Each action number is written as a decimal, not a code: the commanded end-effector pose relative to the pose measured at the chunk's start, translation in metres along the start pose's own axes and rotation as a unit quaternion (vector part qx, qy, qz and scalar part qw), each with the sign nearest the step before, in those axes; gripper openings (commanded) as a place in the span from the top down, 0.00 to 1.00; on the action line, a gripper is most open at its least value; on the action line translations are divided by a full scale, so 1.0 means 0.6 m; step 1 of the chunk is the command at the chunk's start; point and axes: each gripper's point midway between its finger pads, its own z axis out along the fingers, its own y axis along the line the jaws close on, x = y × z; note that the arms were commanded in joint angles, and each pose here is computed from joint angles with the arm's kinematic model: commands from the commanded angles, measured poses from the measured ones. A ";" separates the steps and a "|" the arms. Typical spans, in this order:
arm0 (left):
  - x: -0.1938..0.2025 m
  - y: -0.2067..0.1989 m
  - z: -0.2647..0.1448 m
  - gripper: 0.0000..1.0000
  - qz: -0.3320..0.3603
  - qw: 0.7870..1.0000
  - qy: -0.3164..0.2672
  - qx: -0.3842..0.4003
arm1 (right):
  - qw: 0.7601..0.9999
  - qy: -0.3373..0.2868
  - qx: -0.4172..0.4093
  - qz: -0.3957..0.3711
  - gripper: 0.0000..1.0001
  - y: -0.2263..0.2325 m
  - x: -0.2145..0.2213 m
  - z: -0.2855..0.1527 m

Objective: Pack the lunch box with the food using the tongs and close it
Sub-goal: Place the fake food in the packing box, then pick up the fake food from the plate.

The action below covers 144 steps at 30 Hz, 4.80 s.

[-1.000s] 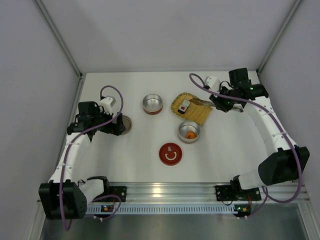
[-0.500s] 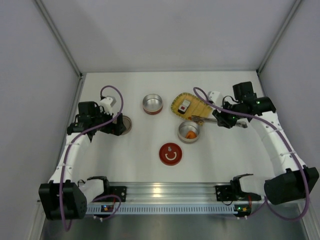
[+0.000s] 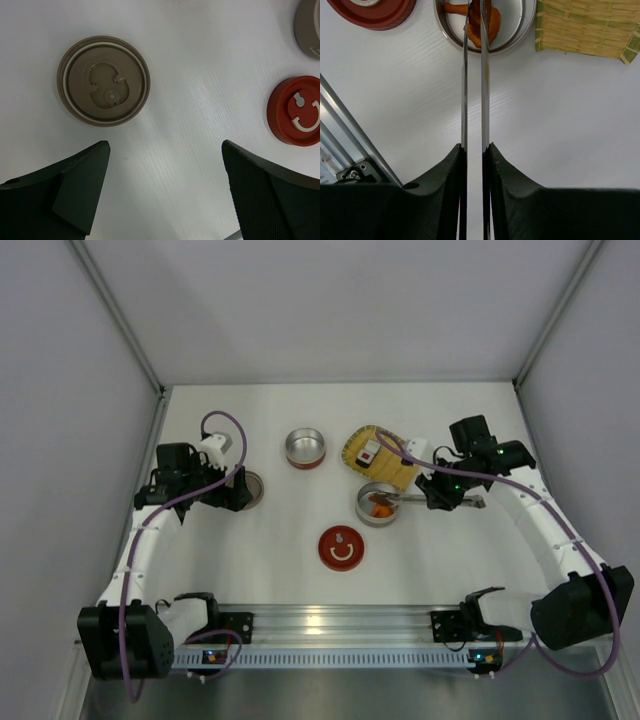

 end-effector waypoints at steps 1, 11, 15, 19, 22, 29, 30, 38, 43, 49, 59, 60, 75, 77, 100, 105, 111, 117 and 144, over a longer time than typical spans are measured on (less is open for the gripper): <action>-0.026 -0.004 -0.008 0.02 0.018 1.000 -0.024 0.005 | 1.000 -0.018 -0.004 -0.010 0.94 0.002 -0.017 0.013; -0.025 -0.001 -0.003 0.02 0.018 1.000 -0.023 0.005 | 1.000 -0.014 -0.008 -0.011 0.67 0.013 -0.013 0.015; -0.027 -0.002 -0.003 0.02 0.016 1.000 -0.024 0.006 | 1.000 -0.022 -0.004 -0.006 0.61 0.014 -0.022 0.010; -0.030 -0.001 -0.005 0.02 0.018 0.999 -0.026 0.004 | 0.999 -0.034 0.005 0.004 0.60 0.009 -0.036 0.003; -0.031 -0.002 -0.006 0.02 0.018 0.999 -0.026 0.004 | 0.998 -0.050 0.021 0.023 0.60 -0.003 -0.054 -0.003; -0.031 0.001 -0.008 0.02 0.020 0.999 -0.026 -0.001 | 0.989 -0.105 0.063 0.082 0.62 -0.042 -0.113 -0.020; -0.032 -0.001 -0.009 0.02 0.022 0.999 -0.026 0.000 | 0.988 -0.104 0.076 0.083 0.62 -0.052 -0.116 -0.022; -0.027 0.002 -0.008 0.02 0.021 0.999 -0.024 -0.003 | 0.977 -0.106 0.105 0.152 0.61 -0.100 -0.148 -0.013; -0.025 0.003 -0.004 0.01 0.019 1.000 -0.023 -0.003 | 0.973 -0.094 0.094 0.191 0.61 -0.107 -0.154 0.013; -0.021 0.005 -0.001 0.02 0.017 1.000 -0.019 -0.005 | 0.968 -0.071 0.095 0.221 0.59 -0.112 -0.153 0.041; -0.017 0.009 0.003 0.01 0.012 1.000 -0.015 -0.010 | 0.934 -0.028 0.079 0.346 0.60 -0.099 -0.148 0.086; -0.015 0.010 0.003 0.02 0.012 1.000 -0.015 -0.011 | 0.932 -0.030 0.081 0.353 0.60 -0.097 -0.151 0.085; -0.012 0.012 0.003 0.02 0.013 1.000 -0.014 -0.015 | 0.895 -0.043 0.140 0.422 0.55 -0.095 -0.180 0.087; -0.010 0.011 0.004 0.02 0.015 1.000 -0.013 -0.013 | 0.890 -0.047 0.140 0.431 0.54 -0.097 -0.186 0.087; -0.002 0.009 0.006 0.02 0.019 1.000 -0.016 -0.010 | 0.882 -0.043 0.147 0.445 0.48 -0.086 -0.216 0.124; 0.000 0.010 0.009 0.01 0.019 1.000 -0.015 -0.009 | 0.881 -0.031 0.149 0.448 0.48 -0.089 -0.211 0.139; 0.001 0.011 0.010 0.02 0.019 1.000 -0.015 -0.011 | 0.881 -0.023 0.147 0.450 0.49 -0.092 -0.213 0.152; 0.005 0.014 0.011 0.02 0.022 1.000 -0.012 -0.013 | 0.879 -0.013 0.146 0.453 0.50 -0.094 -0.208 0.165; -0.002 0.013 0.010 0.02 0.020 1.000 -0.016 -0.013 | 0.893 -0.053 0.148 0.423 0.81 -0.074 -0.202 0.096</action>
